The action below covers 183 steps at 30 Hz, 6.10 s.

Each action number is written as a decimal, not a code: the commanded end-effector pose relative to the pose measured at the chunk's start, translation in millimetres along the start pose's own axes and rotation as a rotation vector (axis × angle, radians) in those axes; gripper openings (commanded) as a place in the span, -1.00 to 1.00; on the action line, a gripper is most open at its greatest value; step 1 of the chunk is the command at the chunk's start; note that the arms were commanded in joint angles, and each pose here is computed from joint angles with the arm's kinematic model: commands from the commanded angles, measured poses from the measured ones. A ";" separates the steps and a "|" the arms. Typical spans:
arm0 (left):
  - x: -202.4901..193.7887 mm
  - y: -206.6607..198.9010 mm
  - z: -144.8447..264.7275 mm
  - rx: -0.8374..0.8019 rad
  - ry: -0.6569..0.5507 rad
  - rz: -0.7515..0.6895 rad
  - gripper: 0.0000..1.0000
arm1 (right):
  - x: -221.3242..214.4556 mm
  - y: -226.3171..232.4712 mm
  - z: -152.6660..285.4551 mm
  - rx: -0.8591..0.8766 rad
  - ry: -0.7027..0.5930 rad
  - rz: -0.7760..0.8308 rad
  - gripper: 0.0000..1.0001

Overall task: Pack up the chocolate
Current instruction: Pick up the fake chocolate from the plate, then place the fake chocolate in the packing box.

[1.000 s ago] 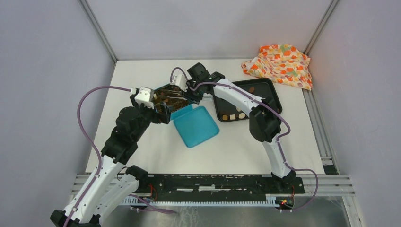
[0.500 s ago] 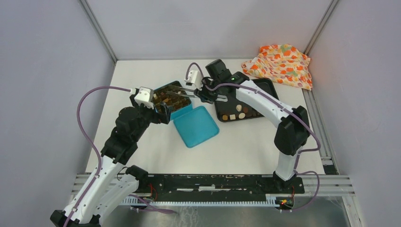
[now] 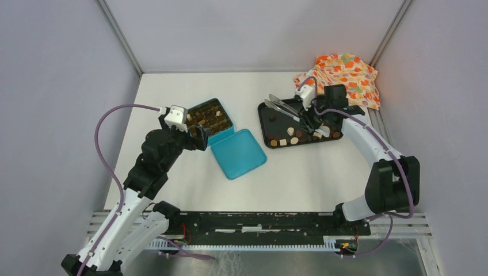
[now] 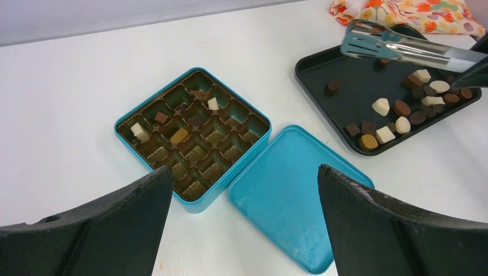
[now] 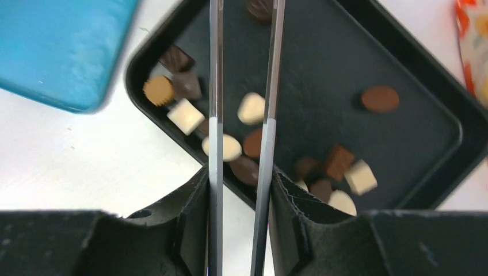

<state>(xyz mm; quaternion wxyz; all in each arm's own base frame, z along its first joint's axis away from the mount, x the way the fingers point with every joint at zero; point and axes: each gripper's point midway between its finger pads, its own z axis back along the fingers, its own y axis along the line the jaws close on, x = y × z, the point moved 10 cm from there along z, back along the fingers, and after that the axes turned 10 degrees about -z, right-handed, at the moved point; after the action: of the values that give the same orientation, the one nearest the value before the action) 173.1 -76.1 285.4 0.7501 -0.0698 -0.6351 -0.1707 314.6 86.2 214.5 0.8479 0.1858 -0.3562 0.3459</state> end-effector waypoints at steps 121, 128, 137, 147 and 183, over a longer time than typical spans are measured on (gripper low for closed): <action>9.0 1.2 1.0 -0.001 -0.037 0.006 1.00 | 29.6 -13.4 23.6 0.086 -0.150 0.027 -0.96; 9.1 1.6 1.4 0.005 -0.037 0.006 1.00 | 87.9 24.3 -11.1 0.202 -0.138 0.122 -0.94; 9.7 2.5 2.4 0.013 -0.041 0.005 1.00 | 140.9 98.8 -73.0 0.279 -0.090 0.276 -0.90; 9.3 2.9 2.0 0.020 -0.038 0.005 1.00 | 158.9 160.4 -131.7 0.287 -0.046 0.373 -0.84; 8.9 3.1 1.8 0.021 -0.036 0.004 1.00 | 147.4 169.1 -185.9 0.184 0.017 0.388 -0.22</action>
<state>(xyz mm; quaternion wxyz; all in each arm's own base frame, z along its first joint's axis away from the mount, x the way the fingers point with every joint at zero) 173.1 -76.1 285.3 0.7504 -0.0696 -0.6348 -0.1706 350.2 364.3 186.4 0.7615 0.1807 -0.3020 0.5444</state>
